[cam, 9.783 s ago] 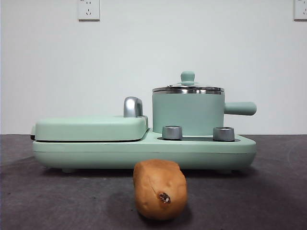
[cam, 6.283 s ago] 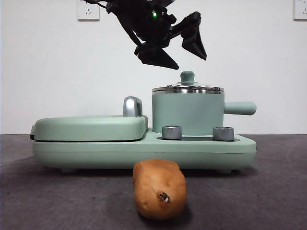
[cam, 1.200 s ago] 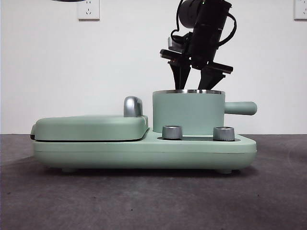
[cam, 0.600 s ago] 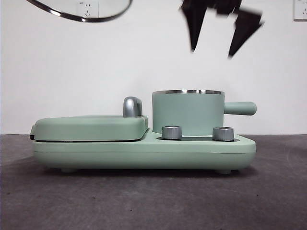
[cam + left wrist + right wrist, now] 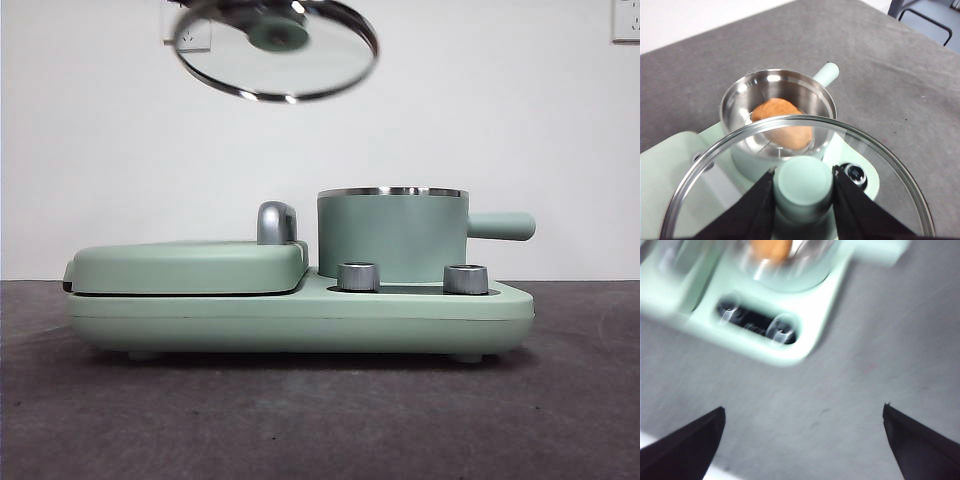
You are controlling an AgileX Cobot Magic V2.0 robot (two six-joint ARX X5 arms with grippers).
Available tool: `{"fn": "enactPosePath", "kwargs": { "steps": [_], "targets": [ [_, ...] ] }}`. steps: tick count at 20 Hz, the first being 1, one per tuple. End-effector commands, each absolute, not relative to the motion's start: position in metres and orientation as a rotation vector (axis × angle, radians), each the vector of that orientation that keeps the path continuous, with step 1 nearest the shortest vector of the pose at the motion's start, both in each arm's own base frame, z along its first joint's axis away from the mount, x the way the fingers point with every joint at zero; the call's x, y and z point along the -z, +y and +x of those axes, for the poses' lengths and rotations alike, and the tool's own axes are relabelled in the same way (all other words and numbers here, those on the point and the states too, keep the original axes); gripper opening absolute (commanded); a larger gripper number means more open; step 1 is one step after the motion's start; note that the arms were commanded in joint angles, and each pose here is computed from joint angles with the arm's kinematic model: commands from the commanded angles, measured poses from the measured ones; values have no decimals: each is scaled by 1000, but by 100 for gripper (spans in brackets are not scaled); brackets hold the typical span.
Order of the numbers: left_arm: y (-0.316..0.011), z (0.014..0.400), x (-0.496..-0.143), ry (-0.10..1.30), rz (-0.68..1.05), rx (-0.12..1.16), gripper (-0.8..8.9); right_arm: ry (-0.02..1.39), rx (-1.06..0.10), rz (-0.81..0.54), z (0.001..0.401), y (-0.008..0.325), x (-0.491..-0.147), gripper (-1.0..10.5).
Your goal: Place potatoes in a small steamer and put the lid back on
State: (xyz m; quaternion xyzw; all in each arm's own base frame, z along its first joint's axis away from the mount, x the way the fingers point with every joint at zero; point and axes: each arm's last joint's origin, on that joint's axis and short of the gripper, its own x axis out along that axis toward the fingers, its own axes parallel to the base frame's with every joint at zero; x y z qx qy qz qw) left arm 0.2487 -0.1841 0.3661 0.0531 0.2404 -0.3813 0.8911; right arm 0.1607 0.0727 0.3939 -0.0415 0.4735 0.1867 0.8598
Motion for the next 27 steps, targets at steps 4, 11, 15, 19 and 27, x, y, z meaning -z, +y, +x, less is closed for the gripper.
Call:
{"fn": "enactPosePath", "kwargs": {
  "steps": [4, 11, 15, 19, 27],
  "targets": [
    [-233, 298, -371, 408, 121, 836, 17, 849, -519, 46, 105, 57, -346, 503],
    [-268, 343, -329, 303, 145, 784, 17, 860, -532, 139, 80, 49, -303, 503],
    [-280, 352, -313, 283, 144, 794, 17, 850, -540, 149, 81, 50, -303, 503],
    [-286, 352, -305, 297, 156, 806, 17, 833, -556, 180, 82, 51, -305, 503],
    [-292, 359, -289, 300, 187, 810, 17, 844, -568, 206, 82, 52, -306, 503]
  ]
}}
